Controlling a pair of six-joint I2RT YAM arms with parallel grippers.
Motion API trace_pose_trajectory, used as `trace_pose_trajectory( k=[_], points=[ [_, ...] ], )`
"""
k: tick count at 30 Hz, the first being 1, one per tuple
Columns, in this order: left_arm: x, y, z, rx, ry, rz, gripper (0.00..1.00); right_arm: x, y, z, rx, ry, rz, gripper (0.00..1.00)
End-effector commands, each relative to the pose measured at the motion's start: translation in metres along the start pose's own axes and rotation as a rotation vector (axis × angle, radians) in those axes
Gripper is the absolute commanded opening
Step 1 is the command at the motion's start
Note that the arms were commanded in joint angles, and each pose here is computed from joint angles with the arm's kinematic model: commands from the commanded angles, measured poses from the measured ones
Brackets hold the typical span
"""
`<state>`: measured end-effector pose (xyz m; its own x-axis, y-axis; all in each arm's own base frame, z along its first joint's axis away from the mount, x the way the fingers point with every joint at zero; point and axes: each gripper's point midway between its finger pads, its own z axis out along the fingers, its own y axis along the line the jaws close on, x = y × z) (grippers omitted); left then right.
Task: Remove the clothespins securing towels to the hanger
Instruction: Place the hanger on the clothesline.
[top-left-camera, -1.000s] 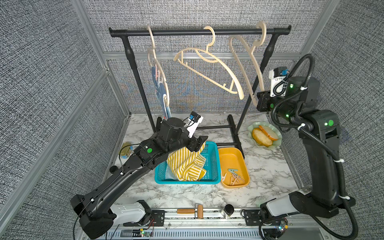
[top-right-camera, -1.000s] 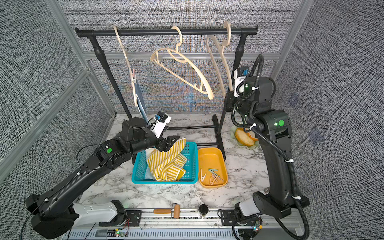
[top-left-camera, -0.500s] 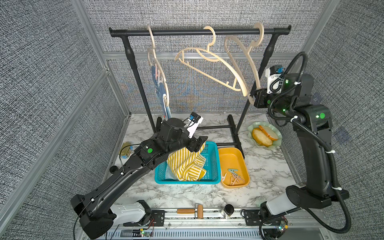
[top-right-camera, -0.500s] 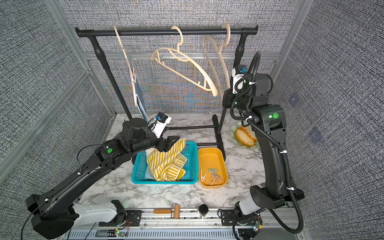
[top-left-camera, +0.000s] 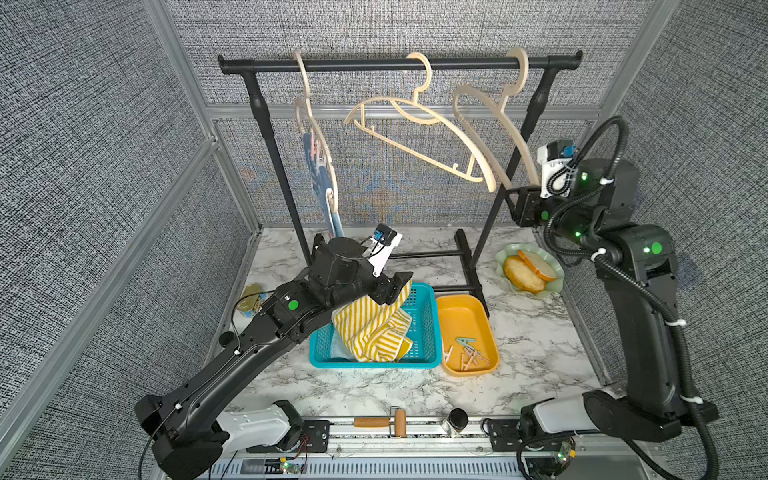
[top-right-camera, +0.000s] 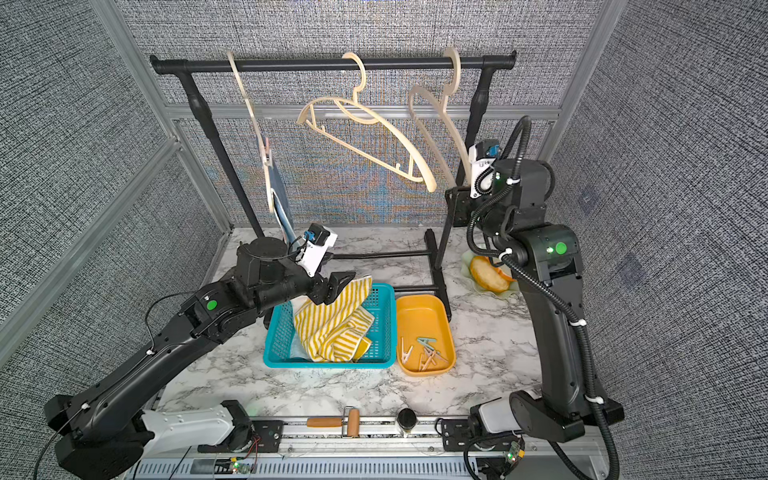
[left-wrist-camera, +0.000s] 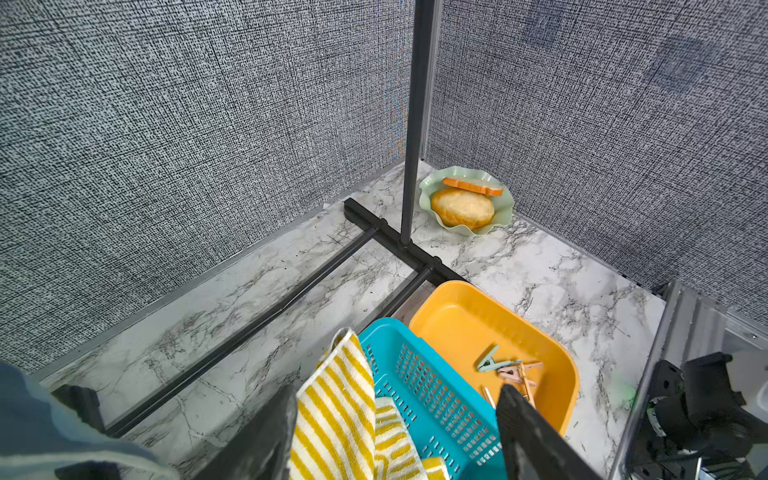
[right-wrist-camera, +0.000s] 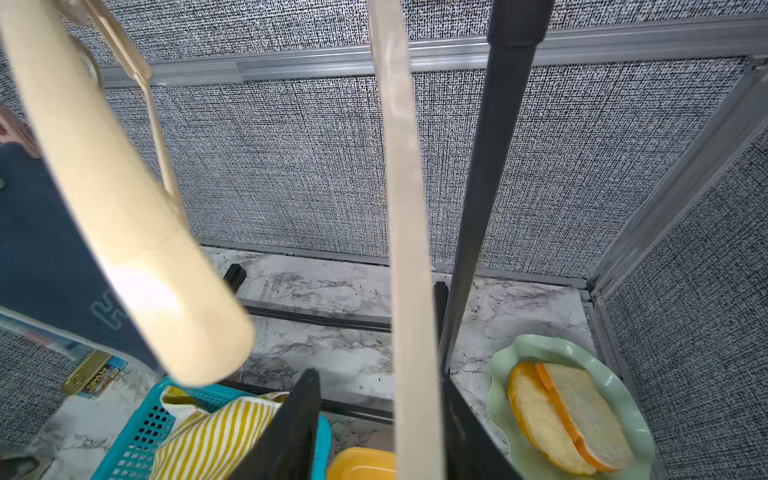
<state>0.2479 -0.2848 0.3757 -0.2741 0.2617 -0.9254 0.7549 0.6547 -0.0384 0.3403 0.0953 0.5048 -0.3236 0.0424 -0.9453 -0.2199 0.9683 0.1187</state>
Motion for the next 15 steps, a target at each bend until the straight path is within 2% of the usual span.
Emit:
trace_pose_trajectory(
  k=[1, 8, 12, 15],
  points=[
    [-0.006, 0.003, -0.002, -0.019, -0.014, -0.001, 0.76, -0.001, 0.007, -0.01, -0.038, -0.014, 0.01, 0.53],
    [-0.013, 0.014, -0.01, -0.085, -0.028, 0.001, 0.76, 0.015, 0.013, -0.034, -0.088, 0.007, 0.006, 0.6],
    [-0.013, 0.032, -0.011, -0.191, 0.012, -0.03, 0.76, 0.024, 0.015, -0.045, -0.109, 0.019, 0.005, 0.63],
    [-0.017, 0.041, -0.016, -0.242, 0.003, -0.053, 0.76, 0.035, 0.017, -0.049, -0.126, 0.04, 0.006, 0.64]
  ],
)
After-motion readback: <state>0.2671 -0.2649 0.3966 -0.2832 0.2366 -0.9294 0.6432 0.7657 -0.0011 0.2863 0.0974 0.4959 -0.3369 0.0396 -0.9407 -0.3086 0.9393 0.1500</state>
